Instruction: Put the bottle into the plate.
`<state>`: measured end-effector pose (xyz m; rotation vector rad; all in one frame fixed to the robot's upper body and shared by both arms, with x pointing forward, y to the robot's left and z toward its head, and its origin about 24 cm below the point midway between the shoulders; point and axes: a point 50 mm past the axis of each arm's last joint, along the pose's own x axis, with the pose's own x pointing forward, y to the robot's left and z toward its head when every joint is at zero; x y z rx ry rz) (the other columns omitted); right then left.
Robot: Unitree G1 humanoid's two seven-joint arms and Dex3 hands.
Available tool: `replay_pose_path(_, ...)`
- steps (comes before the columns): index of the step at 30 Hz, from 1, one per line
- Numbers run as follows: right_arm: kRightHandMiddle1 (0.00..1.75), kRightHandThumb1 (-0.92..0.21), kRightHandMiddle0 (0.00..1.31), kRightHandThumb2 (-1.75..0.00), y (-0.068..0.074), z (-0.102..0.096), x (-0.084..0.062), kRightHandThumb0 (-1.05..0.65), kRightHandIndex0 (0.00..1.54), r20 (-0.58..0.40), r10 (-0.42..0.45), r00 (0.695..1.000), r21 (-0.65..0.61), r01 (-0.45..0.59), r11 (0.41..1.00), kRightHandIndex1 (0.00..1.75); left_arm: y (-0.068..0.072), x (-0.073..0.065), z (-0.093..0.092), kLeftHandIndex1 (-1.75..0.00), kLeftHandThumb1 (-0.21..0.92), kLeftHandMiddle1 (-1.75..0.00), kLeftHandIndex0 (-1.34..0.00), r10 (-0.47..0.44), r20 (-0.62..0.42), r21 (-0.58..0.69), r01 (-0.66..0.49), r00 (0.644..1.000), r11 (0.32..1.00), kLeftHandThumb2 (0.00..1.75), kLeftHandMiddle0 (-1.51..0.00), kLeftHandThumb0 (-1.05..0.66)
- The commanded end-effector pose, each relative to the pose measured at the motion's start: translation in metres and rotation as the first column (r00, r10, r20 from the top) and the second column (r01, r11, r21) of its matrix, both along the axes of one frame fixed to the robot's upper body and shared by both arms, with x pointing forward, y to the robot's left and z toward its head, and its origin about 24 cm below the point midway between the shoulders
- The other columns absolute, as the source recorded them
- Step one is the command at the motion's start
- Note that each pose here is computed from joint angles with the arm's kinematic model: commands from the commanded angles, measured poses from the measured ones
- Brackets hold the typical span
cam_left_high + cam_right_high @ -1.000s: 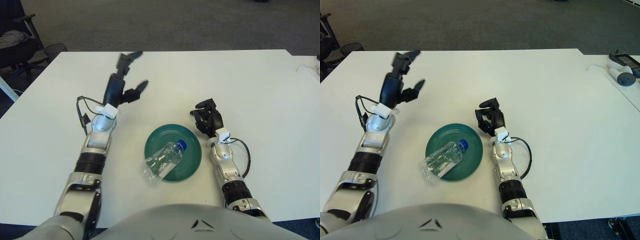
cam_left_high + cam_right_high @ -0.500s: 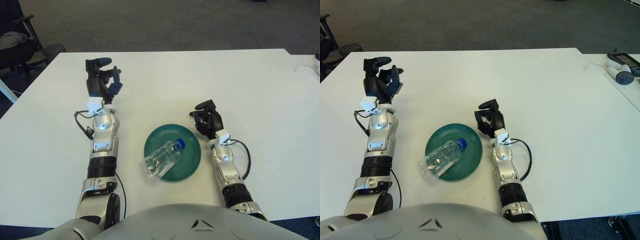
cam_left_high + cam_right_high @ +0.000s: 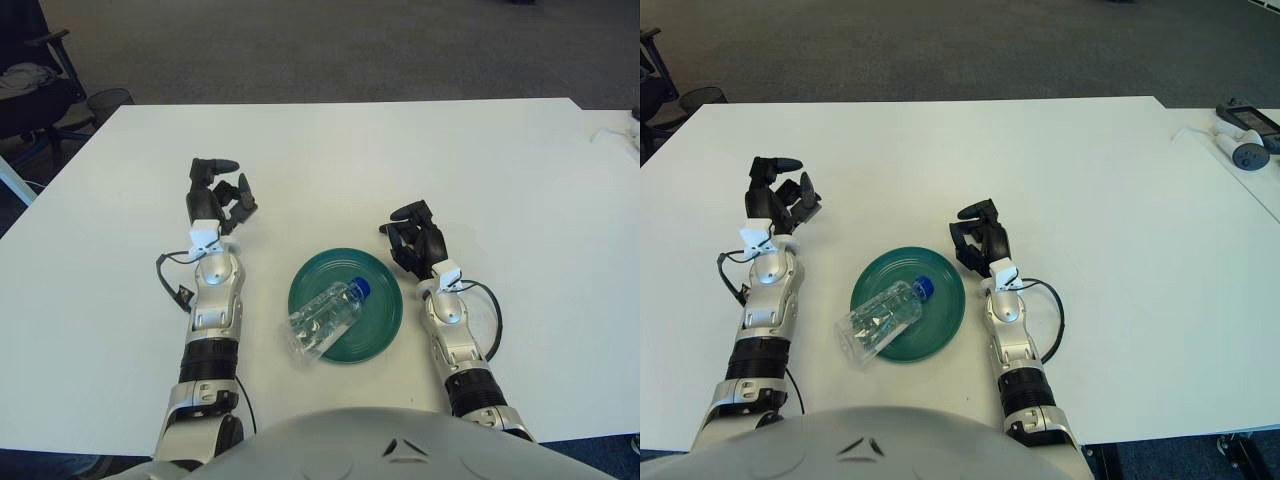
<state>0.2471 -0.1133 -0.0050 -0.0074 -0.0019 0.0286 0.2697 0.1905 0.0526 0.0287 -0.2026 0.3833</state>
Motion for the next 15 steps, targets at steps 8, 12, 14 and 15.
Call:
replay_pose_path(8,1.75,-0.92,0.19,-0.52,-0.007,-0.042,-0.027,-0.35,0.41,-0.247,-0.017,0.969,-0.016,0.013,1.000,1.14,0.004,-0.010,-0.023,-1.75,0.31,-1.75,-0.62,-0.131,-0.057,0.062,0.134,0.990,0.989,1.33,-1.22,-0.48)
replay_pose_path(12,1.75,-0.92,0.19,-0.52,-0.007,-0.042,-0.027,-0.35,0.41,-0.248,-0.018,0.969,-0.018,0.014,1.000,1.14,0.002,-0.013,-0.030,-1.75,0.28,-1.75,-0.64,-0.158,-0.068,0.084,0.163,0.985,0.983,1.36,-1.23,-0.49)
replay_pose_path(14,1.75,-0.92,0.19,-0.52,-0.007,-0.042,-0.026,-0.35,0.41,-0.250,-0.019,0.968,-0.019,0.014,1.000,1.14,0.001,-0.014,-0.036,-1.75,0.25,-1.75,-0.66,-0.179,-0.086,0.102,0.188,0.980,0.977,1.40,-1.23,-0.50)
replay_pose_path(15,1.75,-0.92,0.19,-0.52,-0.007,-0.042,-0.026,-0.35,0.41,-0.249,-0.018,0.968,-0.019,0.014,1.000,1.14,0.001,-0.014,-0.038,-1.75,0.24,-1.75,-0.67,-0.191,-0.095,0.109,0.201,0.977,0.974,1.41,-1.23,-0.50)
